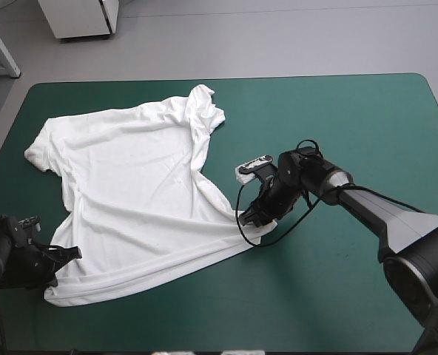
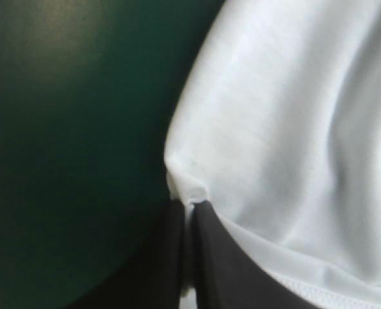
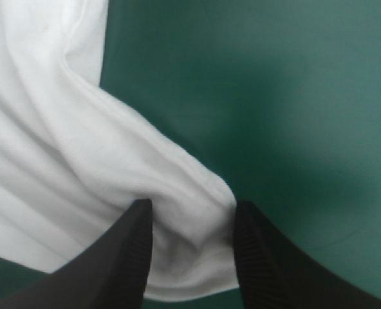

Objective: Fold the cloth

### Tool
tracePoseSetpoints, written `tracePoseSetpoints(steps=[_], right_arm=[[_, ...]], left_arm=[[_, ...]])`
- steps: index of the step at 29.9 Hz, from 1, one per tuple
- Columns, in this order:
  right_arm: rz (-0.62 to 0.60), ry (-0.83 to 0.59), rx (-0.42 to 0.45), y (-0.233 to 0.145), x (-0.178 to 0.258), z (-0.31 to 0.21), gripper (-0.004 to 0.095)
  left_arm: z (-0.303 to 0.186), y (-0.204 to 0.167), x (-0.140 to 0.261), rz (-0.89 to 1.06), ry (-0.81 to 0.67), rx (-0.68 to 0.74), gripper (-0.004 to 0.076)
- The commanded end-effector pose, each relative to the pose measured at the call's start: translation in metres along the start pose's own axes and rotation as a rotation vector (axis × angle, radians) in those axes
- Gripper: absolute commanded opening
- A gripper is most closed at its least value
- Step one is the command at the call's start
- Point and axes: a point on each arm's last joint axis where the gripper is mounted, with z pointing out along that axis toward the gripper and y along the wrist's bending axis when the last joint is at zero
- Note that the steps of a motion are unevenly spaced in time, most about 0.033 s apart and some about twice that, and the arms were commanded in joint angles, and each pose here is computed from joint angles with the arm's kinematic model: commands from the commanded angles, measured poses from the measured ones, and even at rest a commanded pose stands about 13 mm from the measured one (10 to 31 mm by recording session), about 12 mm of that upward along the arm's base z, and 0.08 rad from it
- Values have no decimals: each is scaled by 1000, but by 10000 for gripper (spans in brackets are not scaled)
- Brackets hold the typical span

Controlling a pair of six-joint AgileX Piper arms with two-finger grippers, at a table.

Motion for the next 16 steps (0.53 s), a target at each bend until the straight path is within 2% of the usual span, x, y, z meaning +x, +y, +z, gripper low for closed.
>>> tracePoseSetpoints(steps=[1, 5, 7, 10, 13, 16], right_arm=[[-11, -40, -5, 2, -5, -7, 371], [-13, 12, -9, 2, -4, 8, 336], [-20, 52, -17, 6, -2, 17, 244], [-40, 114, -32, 15, 2, 27, -14], [-48, 129, -34, 18, 4, 25, -17], [-63, 109, 3, 18, 3, 9, -17]], left_arm=[[20, -1, -1, -29, -25, 16, -9], [20, -1, -2, -30, -40, 18, -9], [20, -2, -3, -35, -45, 24, -9], [19, -3, -5, -43, -54, 36, -9], [10, -4, -8, -38, -93, 49, -9], [-11, -5, -13, -19, -180, 62, -9]])
